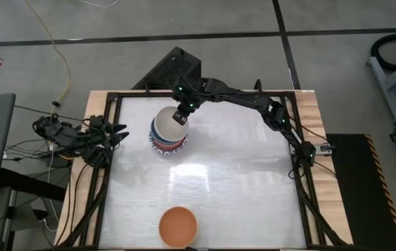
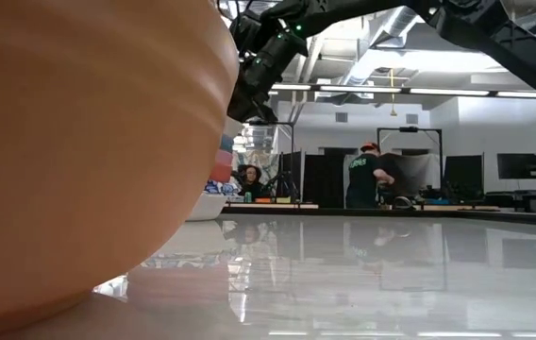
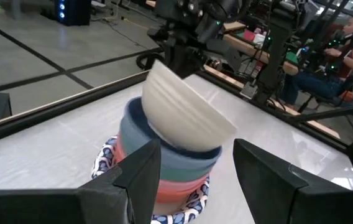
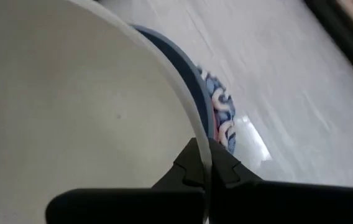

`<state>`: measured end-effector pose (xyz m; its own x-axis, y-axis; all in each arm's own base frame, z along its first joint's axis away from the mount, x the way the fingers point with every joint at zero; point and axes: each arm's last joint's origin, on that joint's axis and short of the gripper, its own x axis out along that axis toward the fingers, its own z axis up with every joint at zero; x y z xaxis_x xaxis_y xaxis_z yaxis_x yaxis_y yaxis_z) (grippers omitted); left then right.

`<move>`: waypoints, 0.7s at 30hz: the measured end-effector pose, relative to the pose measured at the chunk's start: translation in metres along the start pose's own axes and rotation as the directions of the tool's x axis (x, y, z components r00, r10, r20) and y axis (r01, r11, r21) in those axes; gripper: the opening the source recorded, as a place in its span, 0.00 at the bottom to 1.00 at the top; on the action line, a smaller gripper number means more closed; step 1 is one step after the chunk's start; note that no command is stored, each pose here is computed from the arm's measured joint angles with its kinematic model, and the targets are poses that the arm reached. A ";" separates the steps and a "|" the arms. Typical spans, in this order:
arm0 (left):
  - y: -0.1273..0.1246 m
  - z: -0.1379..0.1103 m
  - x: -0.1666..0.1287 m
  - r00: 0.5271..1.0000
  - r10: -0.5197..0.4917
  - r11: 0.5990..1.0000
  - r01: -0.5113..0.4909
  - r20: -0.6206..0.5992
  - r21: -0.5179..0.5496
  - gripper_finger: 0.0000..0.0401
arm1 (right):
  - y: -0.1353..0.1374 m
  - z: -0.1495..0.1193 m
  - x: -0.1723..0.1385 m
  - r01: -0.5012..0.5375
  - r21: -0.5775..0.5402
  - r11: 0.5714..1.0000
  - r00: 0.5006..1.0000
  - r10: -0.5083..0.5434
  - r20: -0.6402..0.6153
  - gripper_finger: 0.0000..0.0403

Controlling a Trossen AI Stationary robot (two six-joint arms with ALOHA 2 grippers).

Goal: Nest bowls inside each other
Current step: Stack the white bowl on top of the blue bowl

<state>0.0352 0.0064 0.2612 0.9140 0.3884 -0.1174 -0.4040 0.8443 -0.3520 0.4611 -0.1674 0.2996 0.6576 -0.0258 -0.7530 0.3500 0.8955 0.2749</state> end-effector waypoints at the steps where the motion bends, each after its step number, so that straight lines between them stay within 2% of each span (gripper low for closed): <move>1: 0.000 0.000 0.000 1.000 0.000 1.000 0.000 0.000 0.000 0.48 | -0.001 -0.001 0.001 0.002 0.001 1.000 1.000 -0.002 -0.006 0.02; 12: 0.000 0.000 0.000 1.000 0.001 1.000 -0.001 0.001 0.004 0.48 | 0.000 -0.001 0.002 0.001 -0.003 1.000 1.000 -0.001 0.001 0.03; 21: 0.000 0.000 0.000 1.000 0.001 1.000 -0.001 0.001 0.014 0.48 | 0.000 0.001 0.002 0.005 -0.005 1.000 1.000 -0.005 0.016 0.11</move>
<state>0.0352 0.0064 0.2612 0.9134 0.3898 -0.1172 -0.4057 0.8489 -0.3387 0.4629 -0.1678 0.2983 0.6664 -0.0378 -0.7446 0.3500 0.8977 0.2677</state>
